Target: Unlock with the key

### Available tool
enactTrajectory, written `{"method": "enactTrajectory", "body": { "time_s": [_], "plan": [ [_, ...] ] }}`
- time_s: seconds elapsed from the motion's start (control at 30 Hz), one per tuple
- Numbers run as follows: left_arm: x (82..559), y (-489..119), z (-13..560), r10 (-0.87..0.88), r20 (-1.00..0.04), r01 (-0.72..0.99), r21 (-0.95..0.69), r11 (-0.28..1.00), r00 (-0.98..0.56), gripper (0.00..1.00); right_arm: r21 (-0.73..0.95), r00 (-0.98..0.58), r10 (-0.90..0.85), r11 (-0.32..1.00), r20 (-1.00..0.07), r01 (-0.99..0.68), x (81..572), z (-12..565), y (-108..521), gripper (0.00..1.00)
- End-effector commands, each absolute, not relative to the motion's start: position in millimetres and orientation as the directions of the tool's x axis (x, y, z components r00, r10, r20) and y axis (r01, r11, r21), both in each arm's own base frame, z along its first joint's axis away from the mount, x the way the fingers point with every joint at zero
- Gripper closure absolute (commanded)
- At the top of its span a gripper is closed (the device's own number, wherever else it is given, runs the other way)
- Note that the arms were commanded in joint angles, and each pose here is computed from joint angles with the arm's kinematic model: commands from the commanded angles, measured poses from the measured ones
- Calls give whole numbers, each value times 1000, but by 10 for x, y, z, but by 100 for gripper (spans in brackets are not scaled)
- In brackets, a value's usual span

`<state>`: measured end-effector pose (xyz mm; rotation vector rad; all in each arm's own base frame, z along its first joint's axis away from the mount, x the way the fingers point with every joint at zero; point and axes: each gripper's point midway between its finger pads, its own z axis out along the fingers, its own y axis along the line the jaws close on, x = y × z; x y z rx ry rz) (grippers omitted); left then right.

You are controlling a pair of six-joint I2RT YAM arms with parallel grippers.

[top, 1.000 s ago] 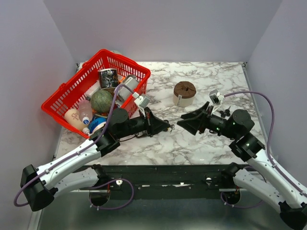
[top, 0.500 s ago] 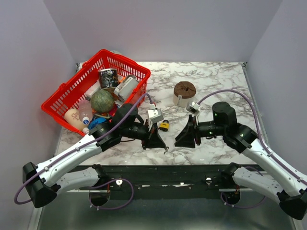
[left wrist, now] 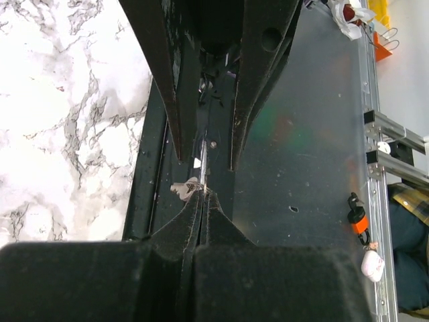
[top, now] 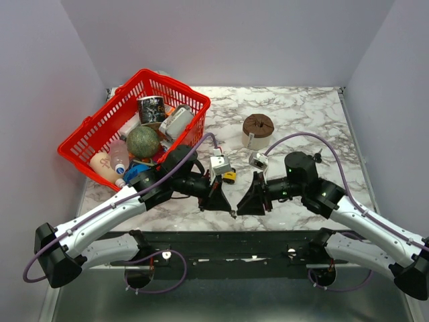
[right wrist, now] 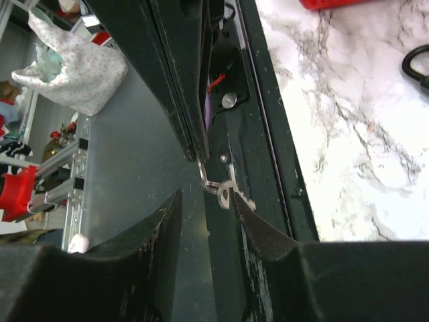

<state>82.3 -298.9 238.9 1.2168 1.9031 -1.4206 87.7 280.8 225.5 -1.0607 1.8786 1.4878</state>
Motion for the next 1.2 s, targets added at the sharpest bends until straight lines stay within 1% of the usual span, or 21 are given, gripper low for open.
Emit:
{"method": "enactTrajectory", "body": {
  "time_s": [0.0,0.17,0.6,0.7,0.73,0.8,0.83,0.9,0.93,1.0,1.03,1.07,1.1,1.13,1.17],
  "plan": [
    [794,-3015,2504,362,-802,864,-503,23,-476,100,539,-541,-224,76,-811,-839,920,2310,2897,59],
    [794,-3029,2544,351,-809,866,-500,13,-472,100,549,-549,-224,66,-806,-833,899,2278,2930,60],
    [843,-3017,2539,334,-817,874,-484,46,-470,100,559,-556,-249,67,-793,-827,852,2193,2958,60],
    [849,-3014,2551,329,-819,875,-482,50,-470,100,559,-556,-251,67,-793,-827,851,2187,2971,68],
    [850,-3013,2550,328,-820,876,-480,51,-469,100,560,-556,-253,65,-792,-826,843,2181,2971,75],
    [852,-3015,2556,324,-820,874,-482,53,-472,100,559,-557,-252,67,-792,-826,856,2176,2977,83],
    [861,-3024,2553,322,-820,874,-483,54,-473,100,557,-556,-249,74,-793,-827,868,2176,2977,90],
    [870,-3030,2546,319,-817,871,-488,60,-480,100,554,-556,-241,80,-796,-828,881,2199,2981,98],
    [882,-3037,2547,316,-817,871,-488,64,-481,100,548,-557,-226,107,-799,-830,932,2201,2983,99],
    [953,-3046,2547,302,-821,872,-478,102,-485,99,549,-572,-194,160,-797,-820,1022,2206,2988,99],
    [995,-3047,2546,294,-823,873,-471,126,-486,85,535,-574,-161,231,-803,-813,1152,2182,2977,99],
    [1154,-3032,2505,273,-828,870,-442,216,-489,53,527,-575,-143,272,-805,-805,1226,2166,2966,99],
    [1233,-3021,2493,261,-832,865,-428,260,-490,40,518,-577,-131,315,-806,-795,1304,2119,2943,99],
    [1311,-3004,2479,250,-837,860,-410,303,-487,31,493,-567,-106,382,-817,-782,1436,2084,2902,99],
    [1367,-2985,2454,248,-839,855,-396,335,-485,20,481,-563,-97,415,-821,-772,1505,2046,2864,99]
  ]
}}
